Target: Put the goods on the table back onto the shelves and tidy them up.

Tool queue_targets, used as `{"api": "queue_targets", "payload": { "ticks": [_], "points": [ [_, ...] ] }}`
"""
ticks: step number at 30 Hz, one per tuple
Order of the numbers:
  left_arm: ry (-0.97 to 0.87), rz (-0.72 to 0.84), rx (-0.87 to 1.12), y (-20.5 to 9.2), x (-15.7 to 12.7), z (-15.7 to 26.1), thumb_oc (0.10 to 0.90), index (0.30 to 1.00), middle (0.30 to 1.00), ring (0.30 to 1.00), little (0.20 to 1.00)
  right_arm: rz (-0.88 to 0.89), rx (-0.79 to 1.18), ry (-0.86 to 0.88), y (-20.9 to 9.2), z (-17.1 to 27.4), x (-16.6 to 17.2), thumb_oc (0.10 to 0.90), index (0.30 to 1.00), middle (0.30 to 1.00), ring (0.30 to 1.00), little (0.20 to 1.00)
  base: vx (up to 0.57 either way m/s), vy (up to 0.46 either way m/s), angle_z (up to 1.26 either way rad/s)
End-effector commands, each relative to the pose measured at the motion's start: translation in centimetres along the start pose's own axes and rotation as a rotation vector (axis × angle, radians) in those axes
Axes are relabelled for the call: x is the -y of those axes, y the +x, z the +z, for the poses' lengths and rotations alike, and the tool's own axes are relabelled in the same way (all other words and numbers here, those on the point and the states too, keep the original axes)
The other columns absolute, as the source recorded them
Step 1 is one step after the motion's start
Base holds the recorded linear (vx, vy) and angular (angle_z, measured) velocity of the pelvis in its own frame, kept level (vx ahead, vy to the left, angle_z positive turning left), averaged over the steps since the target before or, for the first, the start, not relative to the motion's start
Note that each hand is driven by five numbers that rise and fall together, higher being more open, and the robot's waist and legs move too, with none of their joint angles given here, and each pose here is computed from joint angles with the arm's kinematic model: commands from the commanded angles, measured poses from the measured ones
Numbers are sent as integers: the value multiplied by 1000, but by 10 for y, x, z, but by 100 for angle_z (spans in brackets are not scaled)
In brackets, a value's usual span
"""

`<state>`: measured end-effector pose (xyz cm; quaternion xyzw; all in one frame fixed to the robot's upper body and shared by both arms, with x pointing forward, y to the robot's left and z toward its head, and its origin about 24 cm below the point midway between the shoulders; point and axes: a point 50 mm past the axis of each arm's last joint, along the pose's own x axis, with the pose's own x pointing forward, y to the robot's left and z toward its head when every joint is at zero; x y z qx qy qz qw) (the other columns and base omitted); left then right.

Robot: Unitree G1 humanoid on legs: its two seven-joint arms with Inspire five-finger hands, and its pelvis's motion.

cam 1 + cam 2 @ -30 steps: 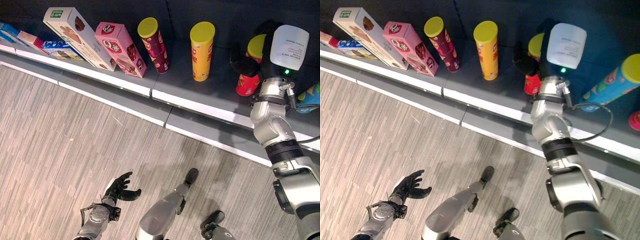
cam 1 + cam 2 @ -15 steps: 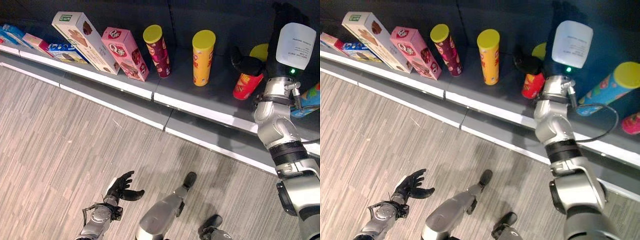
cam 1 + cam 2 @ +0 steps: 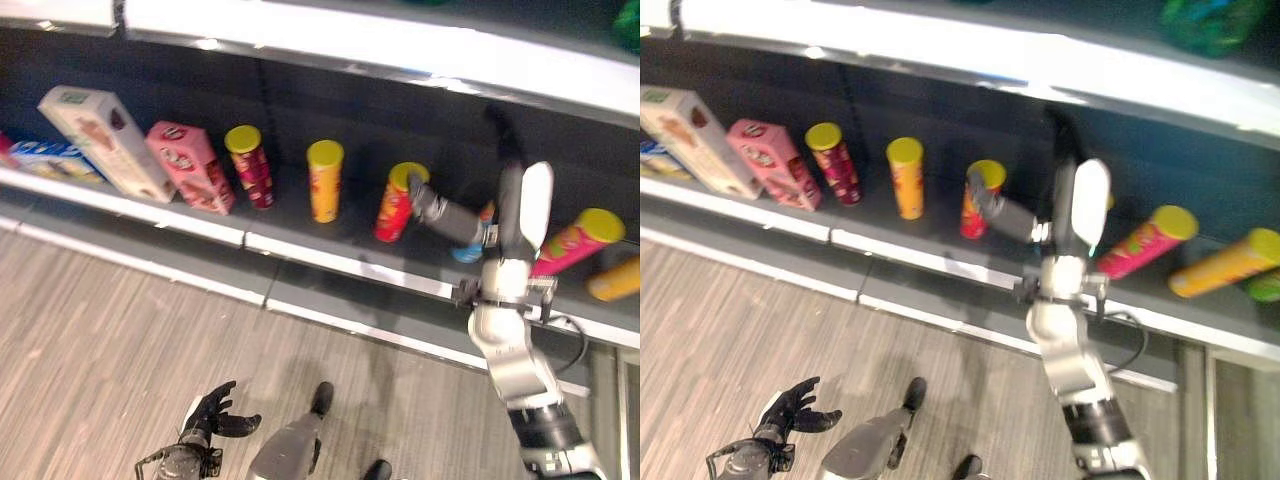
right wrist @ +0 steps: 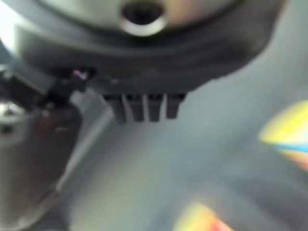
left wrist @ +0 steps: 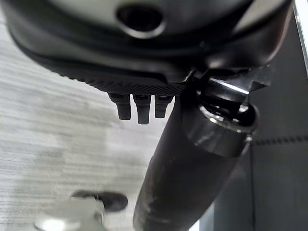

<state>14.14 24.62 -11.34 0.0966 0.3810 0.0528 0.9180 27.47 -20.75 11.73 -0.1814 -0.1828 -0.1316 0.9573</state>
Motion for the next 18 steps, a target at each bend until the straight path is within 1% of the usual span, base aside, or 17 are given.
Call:
{"api": "queue_targets", "payload": {
  "ticks": [1, 3, 5, 6, 7, 8, 9, 10, 11, 12, 13, 15, 18],
  "points": [
    [4, 18, 12, -2, -8, 0, 800, 900, 900, 900, 900, 93, 77, 380, -6, 13, 16, 800, 900, 900, 900, 900, 24, -4, -28],
    [-22, 24, 8, -3, -10, -3, 800, 900, 900, 900, 900, 139, -62, 438, -29, -13, 17, 800, 900, 900, 900, 900, -9, -7, -31],
    [-50, 36, 1, -2, -12, -5, 800, 900, 900, 900, 900, 160, -204, 412, -53, -39, 24, 800, 900, 900, 900, 900, -10, -7, -42],
    [-54, 40, 5, -2, -12, -5, 800, 900, 900, 900, 900, 177, -287, 426, -66, -53, 25, 800, 900, 900, 900, 900, 2, -28, -31],
    [-59, 38, 3, -1, -11, -5, 800, 900, 900, 900, 900, 171, -533, 383, -108, -94, 28, 800, 900, 900, 900, 900, 14, -44, -18],
    [-61, 37, 8, 0, -12, -4, 800, 900, 900, 900, 900, 172, -620, 339, -124, -108, 32, 800, 900, 900, 900, 900, 6, -34, -22],
    [-61, 36, 9, 0, -12, -4, 800, 900, 900, 900, 900, 171, -620, 338, -124, -108, 32, 800, 900, 900, 900, 900, 1, -21, -39],
    [-62, 36, 8, 0, -12, -3, 800, 900, 900, 900, 900, 162, -698, 319, -138, -119, 33, 800, 900, 900, 900, 900, -17, -17, -38],
    [-61, 35, -4, 0, -11, -6, 800, 900, 900, 900, 900, 141, -855, 273, -165, -142, 34, 800, 900, 900, 900, 900, -19, -26, -28],
    [-56, 34, -14, 2, -11, -6, 800, 900, 900, 900, 900, 123, -949, 241, -182, -155, 35, 800, 900, 900, 900, 900, -23, -11, -24],
    [-56, 33, -13, 2, -11, -6, 800, 900, 900, 900, 900, 122, -948, 241, -182, -155, 35, 800, 900, 900, 900, 900, -11, -8, -30],
    [-44, 22, -49, 1, -8, -14, 800, 900, 900, 900, 900, 171, -1143, 140, -219, -174, 30, 800, 900, 900, 900, 900, 6, -10, -21],
    [-35, 10, -110, -1, -3, -27, 800, 900, 900, 900, 900, 159, -1268, 138, -245, -182, 27, 800, 900, 900, 900, 900, 9, 1, -27]
  ]
}}
